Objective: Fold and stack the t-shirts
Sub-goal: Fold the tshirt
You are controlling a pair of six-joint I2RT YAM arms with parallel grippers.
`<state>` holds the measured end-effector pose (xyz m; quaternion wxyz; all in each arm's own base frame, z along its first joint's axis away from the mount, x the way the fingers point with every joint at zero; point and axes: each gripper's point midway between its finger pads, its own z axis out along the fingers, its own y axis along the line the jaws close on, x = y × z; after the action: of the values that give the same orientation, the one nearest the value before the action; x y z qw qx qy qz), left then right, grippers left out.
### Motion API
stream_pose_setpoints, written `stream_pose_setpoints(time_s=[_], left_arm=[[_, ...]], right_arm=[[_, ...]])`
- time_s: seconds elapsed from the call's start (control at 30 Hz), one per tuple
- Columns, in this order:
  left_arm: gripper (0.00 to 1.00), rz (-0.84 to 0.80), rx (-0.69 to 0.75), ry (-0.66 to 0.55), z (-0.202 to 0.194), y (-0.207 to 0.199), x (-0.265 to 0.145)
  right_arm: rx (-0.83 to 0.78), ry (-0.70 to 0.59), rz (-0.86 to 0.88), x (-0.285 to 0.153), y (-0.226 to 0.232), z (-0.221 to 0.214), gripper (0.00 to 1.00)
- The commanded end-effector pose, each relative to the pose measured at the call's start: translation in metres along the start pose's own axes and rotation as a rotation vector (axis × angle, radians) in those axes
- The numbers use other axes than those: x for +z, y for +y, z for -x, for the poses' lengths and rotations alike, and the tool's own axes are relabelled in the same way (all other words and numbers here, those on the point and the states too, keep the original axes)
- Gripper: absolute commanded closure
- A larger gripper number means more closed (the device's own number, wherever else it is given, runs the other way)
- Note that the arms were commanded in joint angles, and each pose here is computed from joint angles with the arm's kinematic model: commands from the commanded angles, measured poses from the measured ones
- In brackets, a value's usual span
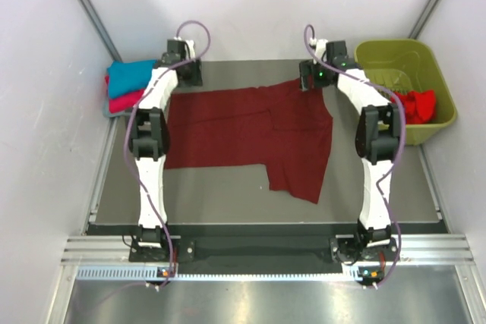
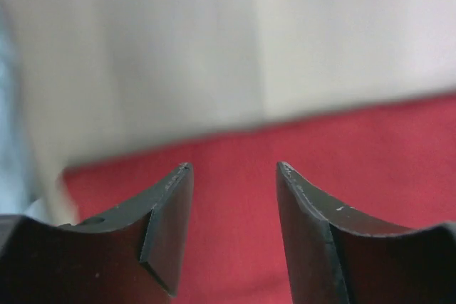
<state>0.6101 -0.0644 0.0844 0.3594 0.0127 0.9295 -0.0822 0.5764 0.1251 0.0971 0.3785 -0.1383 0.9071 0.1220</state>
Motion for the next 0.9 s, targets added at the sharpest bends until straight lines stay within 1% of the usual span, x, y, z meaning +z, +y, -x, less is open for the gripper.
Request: stream_pose_setpoints(time_s=[0.0, 0.03, 0.07, 0.1, 0.13, 0.17, 0.2, 0.23, 0.27, 0.3, 0.37, 0.4, 0.43, 0.5, 0.53, 0.7, 0.73, 0.87], left_arm=[[0.44, -0.019, 0.0, -0.26, 0.079, -0.015, -0.129], [0.44, -0.017, -0.002, -0.264, 0.074, -0.014, -0.137], [0.44, -0.013, -0.02, -0.25, 0.065, -0.015, -0.143], [0.44, -0.011, -0.038, -0.193, 0.041, -0.012, -0.14], [0.45, -0.017, -0.049, -0.18, 0.033, -0.014, -0.157], [0.46, -0.025, -0.075, -0.119, 0.009, -0.014, -0.153], [0.47, -0.032, -0.09, -0.107, 0.001, -0.015, -0.166], [0.48, -0.029, -0.104, -0.088, -0.009, -0.014, -0.169], [0.48, -0.02, -0.123, -0.043, -0.03, -0.011, -0.166], [0.48, -0.013, -0.129, -0.062, -0.03, -0.01, -0.175], [0.48, 0.0, -0.142, -0.04, -0.049, -0.006, -0.174], [0.48, 0.006, -0.143, -0.055, -0.048, -0.005, -0.178], [0.48, 0.018, -0.145, -0.057, -0.049, -0.003, -0.179], [0.48, 0.023, -0.15, -0.064, -0.049, 0.0, -0.181], [0.48, 0.023, -0.151, -0.066, -0.048, 0.0, -0.182], [0.48, 0.028, -0.14, -0.08, -0.041, 0.003, -0.185], [0.48, 0.029, -0.141, -0.083, -0.04, 0.003, -0.186], [0.48, 0.025, -0.143, -0.083, -0.037, 0.003, -0.186]], right_arm=[[-0.281, -0.237, -0.054, -0.109, 0.021, 0.082, 0.13], [-0.348, -0.168, -0.039, -0.106, 0.023, 0.051, 0.13], [-0.393, -0.149, 0.0, -0.113, 0.032, 0.039, 0.13], [-0.435, -0.115, 0.022, -0.119, 0.037, 0.023, 0.14], [-0.483, -0.093, 0.045, -0.137, 0.049, 0.012, 0.14], [-0.553, -0.016, 0.09, -0.135, 0.053, -0.025, 0.15], [-0.612, -0.007, 0.12, -0.15, 0.065, -0.036, 0.19], [-0.696, 0.11, 0.196, -0.153, 0.07, -0.083, 0.19], [-0.742, 0.15, 0.229, -0.159, 0.076, -0.102, 0.21], [-0.809, 0.205, 0.284, -0.172, 0.086, -0.134, 0.21], [-0.859, 0.253, 0.349, -0.185, 0.098, -0.161, 0.22], [-0.893, 0.304, 0.414, -0.2, 0.112, -0.181, 0.23], [-0.923, 0.342, 0.455, -0.205, 0.117, -0.197, 0.23], [-0.958, 0.379, 0.507, -0.216, 0.131, -0.213, 0.24], [-0.953, 0.417, 0.535, -0.222, 0.132, -0.226, 0.24], [-0.984, 0.508, 0.622, -0.239, 0.146, -0.26, 0.27], [-0.985, 0.544, 0.644, -0.243, 0.147, -0.272, 0.28], [-1.022, 0.61, 0.697, -0.255, 0.159, -0.302, 0.28]])
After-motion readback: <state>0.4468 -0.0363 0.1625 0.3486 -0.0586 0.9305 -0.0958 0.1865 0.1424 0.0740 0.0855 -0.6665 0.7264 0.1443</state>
